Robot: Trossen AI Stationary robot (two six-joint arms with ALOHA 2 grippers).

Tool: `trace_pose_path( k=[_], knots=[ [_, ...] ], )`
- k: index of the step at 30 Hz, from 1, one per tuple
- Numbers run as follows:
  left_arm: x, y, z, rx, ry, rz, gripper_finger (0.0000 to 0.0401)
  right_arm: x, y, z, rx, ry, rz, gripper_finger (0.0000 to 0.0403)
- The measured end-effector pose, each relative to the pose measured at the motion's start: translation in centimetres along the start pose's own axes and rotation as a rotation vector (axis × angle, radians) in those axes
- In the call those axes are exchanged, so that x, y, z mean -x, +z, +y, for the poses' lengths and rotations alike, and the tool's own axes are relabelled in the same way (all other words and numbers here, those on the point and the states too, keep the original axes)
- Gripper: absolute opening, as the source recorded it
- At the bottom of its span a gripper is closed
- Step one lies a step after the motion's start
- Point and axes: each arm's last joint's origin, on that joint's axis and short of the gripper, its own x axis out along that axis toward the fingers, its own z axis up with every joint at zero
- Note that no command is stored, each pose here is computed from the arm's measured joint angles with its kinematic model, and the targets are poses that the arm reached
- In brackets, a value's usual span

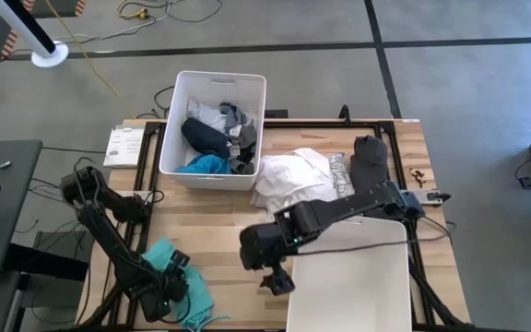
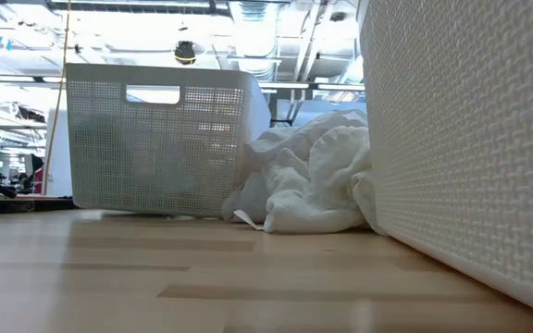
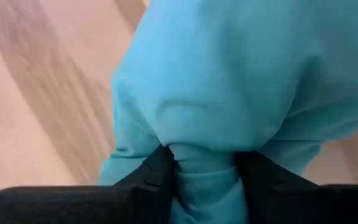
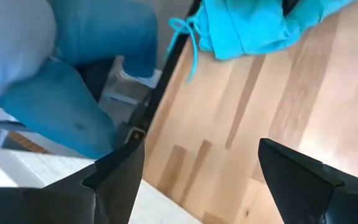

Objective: Sort clothes
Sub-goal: Put the light blue shorts into the top white laundry bin

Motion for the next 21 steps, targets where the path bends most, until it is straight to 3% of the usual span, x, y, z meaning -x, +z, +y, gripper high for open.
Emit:
trace_pose_path(
  k=[12,21],
  knots=[
    [3.6,2.3,0.8,-0.079,0.276,-0.032,0.0089,-1.1,-1.0,3.9,0.055,-0.184,0.034,0.0328],
    [6.9,4.0,1.5,-0.108,0.442,-0.084,0.0089,-1.4,-1.1,5.0,0.076,-0.283,0.012,0.0328]
  ],
)
